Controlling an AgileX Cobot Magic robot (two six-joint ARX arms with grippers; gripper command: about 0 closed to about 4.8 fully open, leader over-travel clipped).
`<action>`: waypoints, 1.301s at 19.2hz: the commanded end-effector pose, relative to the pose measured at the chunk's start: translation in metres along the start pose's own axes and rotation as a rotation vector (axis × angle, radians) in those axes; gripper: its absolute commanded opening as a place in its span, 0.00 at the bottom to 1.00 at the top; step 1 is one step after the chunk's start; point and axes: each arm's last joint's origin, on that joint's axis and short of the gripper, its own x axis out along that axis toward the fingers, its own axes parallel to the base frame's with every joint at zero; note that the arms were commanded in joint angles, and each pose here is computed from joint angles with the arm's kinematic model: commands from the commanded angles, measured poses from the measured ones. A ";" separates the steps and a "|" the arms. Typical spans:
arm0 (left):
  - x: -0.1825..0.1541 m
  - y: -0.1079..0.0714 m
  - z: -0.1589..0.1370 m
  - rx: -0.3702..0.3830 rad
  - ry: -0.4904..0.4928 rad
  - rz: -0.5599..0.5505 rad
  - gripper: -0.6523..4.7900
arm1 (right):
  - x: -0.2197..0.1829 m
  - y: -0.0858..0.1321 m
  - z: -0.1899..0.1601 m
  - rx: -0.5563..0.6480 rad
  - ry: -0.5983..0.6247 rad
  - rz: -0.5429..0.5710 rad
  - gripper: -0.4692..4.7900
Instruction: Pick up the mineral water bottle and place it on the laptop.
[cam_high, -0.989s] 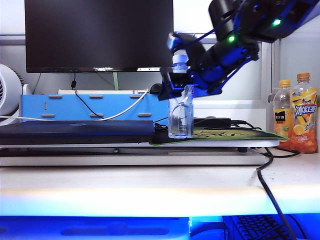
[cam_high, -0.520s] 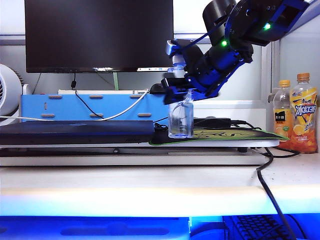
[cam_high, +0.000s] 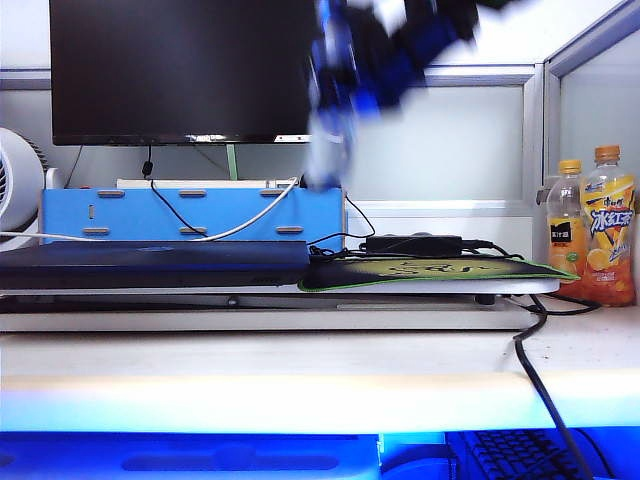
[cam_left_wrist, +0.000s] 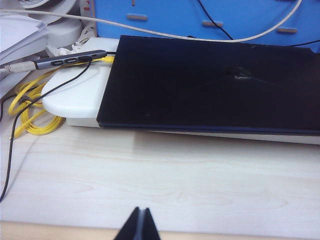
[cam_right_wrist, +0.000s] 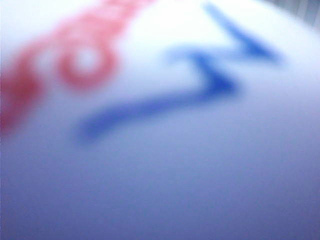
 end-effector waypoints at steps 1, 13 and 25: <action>0.000 0.000 0.000 0.002 -0.003 -0.003 0.12 | 0.006 0.024 0.043 -0.065 -0.141 0.064 0.08; 0.000 0.000 0.000 0.002 -0.003 -0.003 0.12 | 0.089 0.097 0.006 -0.073 -0.003 0.228 0.08; 0.000 0.000 0.000 0.002 -0.003 -0.003 0.12 | 0.093 0.098 -0.003 -0.115 0.039 0.225 1.00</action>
